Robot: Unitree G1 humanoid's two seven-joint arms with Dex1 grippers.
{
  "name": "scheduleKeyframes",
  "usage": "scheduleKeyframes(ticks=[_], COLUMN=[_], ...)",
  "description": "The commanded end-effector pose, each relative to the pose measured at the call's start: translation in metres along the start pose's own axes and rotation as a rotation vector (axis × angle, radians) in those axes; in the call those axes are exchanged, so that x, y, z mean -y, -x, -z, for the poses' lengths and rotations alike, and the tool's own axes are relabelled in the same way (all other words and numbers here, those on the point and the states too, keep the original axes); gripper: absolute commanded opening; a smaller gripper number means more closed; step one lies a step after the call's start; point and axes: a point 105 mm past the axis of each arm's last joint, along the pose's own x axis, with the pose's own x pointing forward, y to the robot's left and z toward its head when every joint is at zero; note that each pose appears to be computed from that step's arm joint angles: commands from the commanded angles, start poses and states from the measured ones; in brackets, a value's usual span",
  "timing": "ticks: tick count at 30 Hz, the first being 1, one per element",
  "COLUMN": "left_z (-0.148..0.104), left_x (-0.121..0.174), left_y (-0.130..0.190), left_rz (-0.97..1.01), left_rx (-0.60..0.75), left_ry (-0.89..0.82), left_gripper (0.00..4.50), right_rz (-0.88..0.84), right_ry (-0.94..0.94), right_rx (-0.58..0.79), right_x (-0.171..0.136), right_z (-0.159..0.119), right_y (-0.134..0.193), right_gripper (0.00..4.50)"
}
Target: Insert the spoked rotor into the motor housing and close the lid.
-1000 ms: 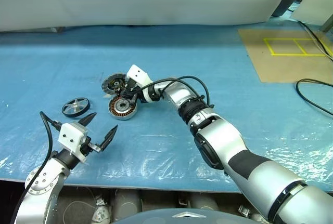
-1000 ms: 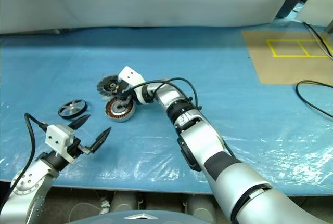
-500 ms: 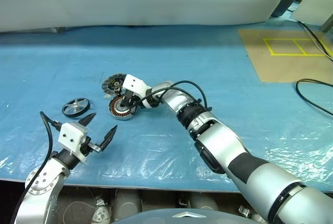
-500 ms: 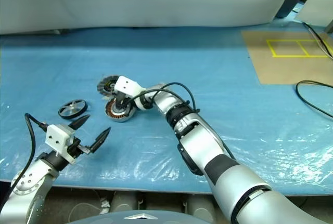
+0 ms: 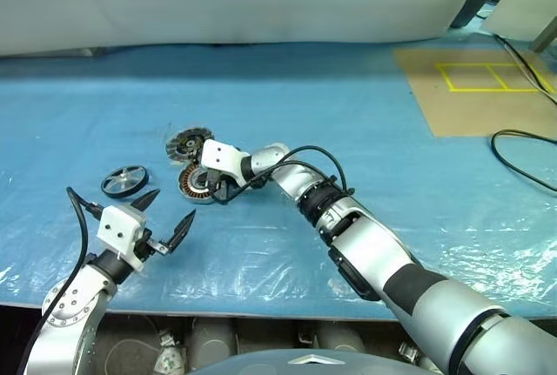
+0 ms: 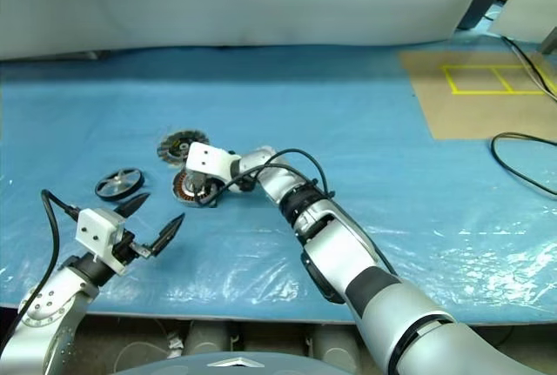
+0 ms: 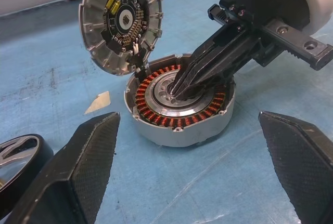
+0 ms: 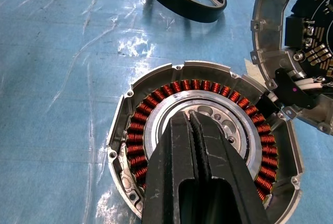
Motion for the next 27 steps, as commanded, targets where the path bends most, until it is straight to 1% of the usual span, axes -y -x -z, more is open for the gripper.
scheduleKeyframes(ticks=[1, 4, 7, 10, 14, 18, 21, 24, 27], left_z=[-0.007, -0.007, -0.011, -0.018, -0.02, -0.024, -0.025, -0.03, -0.026], left_x=[-0.001, -0.002, -0.008, -0.023, -0.04, -0.053, -0.069, -0.096, -0.119], left_y=[0.0, 0.0, 0.002, 0.008, 0.013, 0.012, 0.012, 0.011, 0.012], left_rz=[0.002, 0.002, -0.011, -0.033, 0.001, 0.068, 0.124, 0.145, 0.186], left_rx=[0.019, 0.02, 0.036, 0.049, 0.015, -0.015, -0.072, -0.117, -0.202], left_ry=[-0.028, -0.031, -0.041, -0.061, -0.086, -0.106, -0.131, -0.128, -0.115], left_gripper=[4.5, 4.5, 4.5, 4.5, 4.5, 4.5, 4.5, 4.5, 4.5], right_rz=[-0.087, -0.063, -0.015, -0.009, -0.044, -0.078, -0.087, -0.105, -0.106], right_ry=[-0.077, -0.144, -0.126, -0.084, -0.074, -0.068, -0.053, -0.091, -0.103], right_rx=[-0.053, 0.055, 0.17, 0.283, 0.327, 0.352, 0.355, 0.351, 0.346], right_x=[-0.029, -0.022, -0.009, 0.001, 0.001, -0.007, -0.014, -0.019, -0.022], right_z=[0.012, -0.007, -0.026, -0.04, -0.038, -0.035, -0.031, -0.029, -0.029], right_y=[-0.021, -0.02, -0.011, 0.005, 0.02, 0.029, 0.033, 0.036, 0.04], right_gripper=[0.02, 0.02, 0.02, 0.02, 0.02, 0.02, 0.02, 0.02, 0.02])
